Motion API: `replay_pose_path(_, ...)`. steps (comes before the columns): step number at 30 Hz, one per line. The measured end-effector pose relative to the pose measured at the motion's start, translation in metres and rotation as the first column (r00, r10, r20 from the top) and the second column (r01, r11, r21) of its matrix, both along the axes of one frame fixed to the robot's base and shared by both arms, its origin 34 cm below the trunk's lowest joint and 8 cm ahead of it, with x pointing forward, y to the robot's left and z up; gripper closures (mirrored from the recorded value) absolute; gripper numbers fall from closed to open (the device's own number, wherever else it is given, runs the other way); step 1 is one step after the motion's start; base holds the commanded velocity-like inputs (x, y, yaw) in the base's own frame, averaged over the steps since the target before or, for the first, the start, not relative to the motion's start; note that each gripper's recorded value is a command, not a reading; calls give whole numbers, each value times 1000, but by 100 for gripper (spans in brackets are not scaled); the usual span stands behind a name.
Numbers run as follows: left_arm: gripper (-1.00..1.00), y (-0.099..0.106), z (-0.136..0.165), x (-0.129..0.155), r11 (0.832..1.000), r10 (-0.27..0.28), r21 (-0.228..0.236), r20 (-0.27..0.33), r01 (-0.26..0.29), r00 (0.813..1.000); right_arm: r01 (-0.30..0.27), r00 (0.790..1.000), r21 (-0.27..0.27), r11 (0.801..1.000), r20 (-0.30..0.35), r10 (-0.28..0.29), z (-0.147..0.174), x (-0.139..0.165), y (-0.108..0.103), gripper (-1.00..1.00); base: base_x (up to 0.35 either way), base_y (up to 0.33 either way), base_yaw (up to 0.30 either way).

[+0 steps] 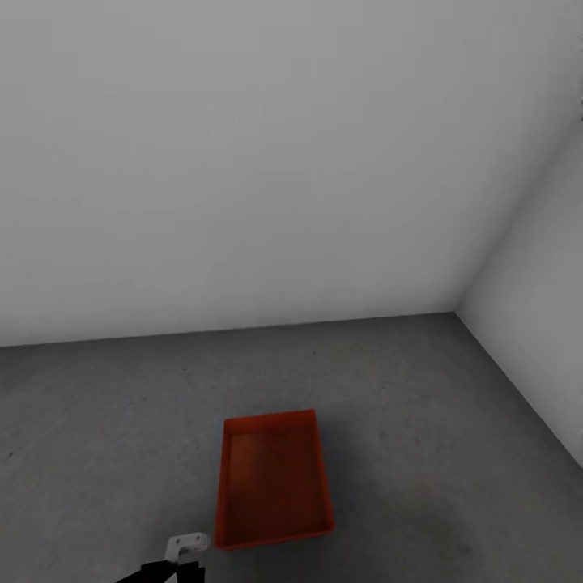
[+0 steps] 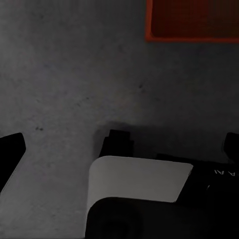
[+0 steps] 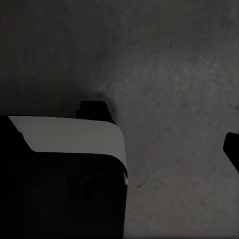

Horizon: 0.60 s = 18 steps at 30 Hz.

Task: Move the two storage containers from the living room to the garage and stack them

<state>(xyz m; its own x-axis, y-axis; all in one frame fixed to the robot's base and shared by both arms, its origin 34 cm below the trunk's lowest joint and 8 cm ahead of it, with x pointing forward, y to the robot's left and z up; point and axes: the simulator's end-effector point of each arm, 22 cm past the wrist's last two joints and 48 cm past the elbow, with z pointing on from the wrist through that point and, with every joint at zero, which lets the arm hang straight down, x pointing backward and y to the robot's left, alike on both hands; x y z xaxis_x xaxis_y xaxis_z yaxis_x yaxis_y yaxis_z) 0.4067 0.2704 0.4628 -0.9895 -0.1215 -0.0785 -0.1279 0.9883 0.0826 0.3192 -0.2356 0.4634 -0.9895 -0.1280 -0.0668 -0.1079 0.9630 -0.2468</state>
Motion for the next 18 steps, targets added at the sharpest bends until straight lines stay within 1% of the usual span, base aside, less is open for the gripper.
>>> replay_pose_path(5, -100, 16, -1, -20, 1000, 6, 24, 2, -6, 1000, 1, 1000, 2, 1000, 10, -1, 1, -2, 1, -100, 0, 0, -52)
replay_pose_path(7, -100, 24, -3, -37, 999, 8, 35, -9, -7, 1000, 1, 1000, 2, 1000, 10, -1, 1, -3, 0, -100, 0, 0, -16)
replay_pose_path(8, -100, 26, -3, -42, 999, 8, 37, -14, -7, 1000, 1, 1000, 2, 1000, 11, -1, 1, -3, 0, -100, 0, 0, -9)
replay_pose_path(10, -100, 31, -5, -61, 999, 10, 44, -30, -8, 1000, 2, 1000, 0, 1000, 11, -2, 1, -3, -1, -100, 0, 0, -5)
replay_pose_path(14, -100, 35, -6, -76, 999, 9, 52, -28, -7, 1000, 2, 1000, -2, 1000, 9, -2, 1, -3, -3, -100, 0, 0, -2)
replay_pose_path(18, -100, 30, -6, -79, 999, 1, 44, -24, 0, 1000, 2, 1000, -6, 1000, 2, -2, 1, -5, -5, -100, 0, 0, 0)
